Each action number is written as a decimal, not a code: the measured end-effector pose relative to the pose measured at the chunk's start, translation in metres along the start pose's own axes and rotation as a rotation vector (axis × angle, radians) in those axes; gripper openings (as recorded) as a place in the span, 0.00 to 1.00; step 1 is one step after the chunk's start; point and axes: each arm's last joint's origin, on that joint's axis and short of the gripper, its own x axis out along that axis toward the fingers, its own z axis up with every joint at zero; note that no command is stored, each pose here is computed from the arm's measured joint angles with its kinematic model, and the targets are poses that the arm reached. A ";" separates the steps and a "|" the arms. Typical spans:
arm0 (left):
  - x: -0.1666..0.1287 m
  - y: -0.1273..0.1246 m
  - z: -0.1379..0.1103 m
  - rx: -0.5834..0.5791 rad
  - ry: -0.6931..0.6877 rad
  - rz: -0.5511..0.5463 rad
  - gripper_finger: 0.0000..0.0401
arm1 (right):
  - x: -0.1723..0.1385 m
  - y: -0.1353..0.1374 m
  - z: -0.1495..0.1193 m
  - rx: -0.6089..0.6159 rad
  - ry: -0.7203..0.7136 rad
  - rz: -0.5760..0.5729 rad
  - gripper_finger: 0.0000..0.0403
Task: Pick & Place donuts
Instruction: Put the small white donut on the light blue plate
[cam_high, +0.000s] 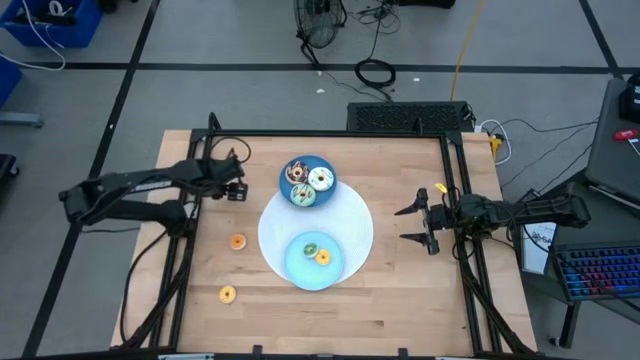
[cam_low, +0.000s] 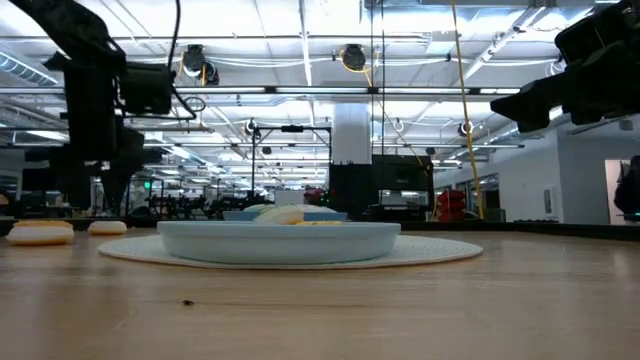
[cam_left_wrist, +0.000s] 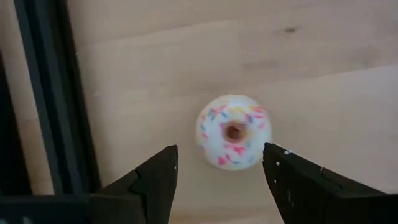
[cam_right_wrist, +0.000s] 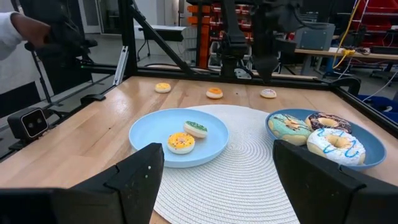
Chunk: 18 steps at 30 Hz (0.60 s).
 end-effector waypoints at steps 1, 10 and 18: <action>0.003 -0.001 0.002 -0.004 0.005 0.009 0.58 | 0.000 0.000 0.000 0.000 0.000 0.000 0.72; 0.033 -0.021 0.015 0.049 0.027 -0.039 0.59 | 0.000 0.000 0.000 0.000 0.000 0.000 0.71; 0.046 -0.022 0.016 0.047 0.080 0.023 0.59 | 0.000 0.000 0.000 0.000 0.000 0.000 0.71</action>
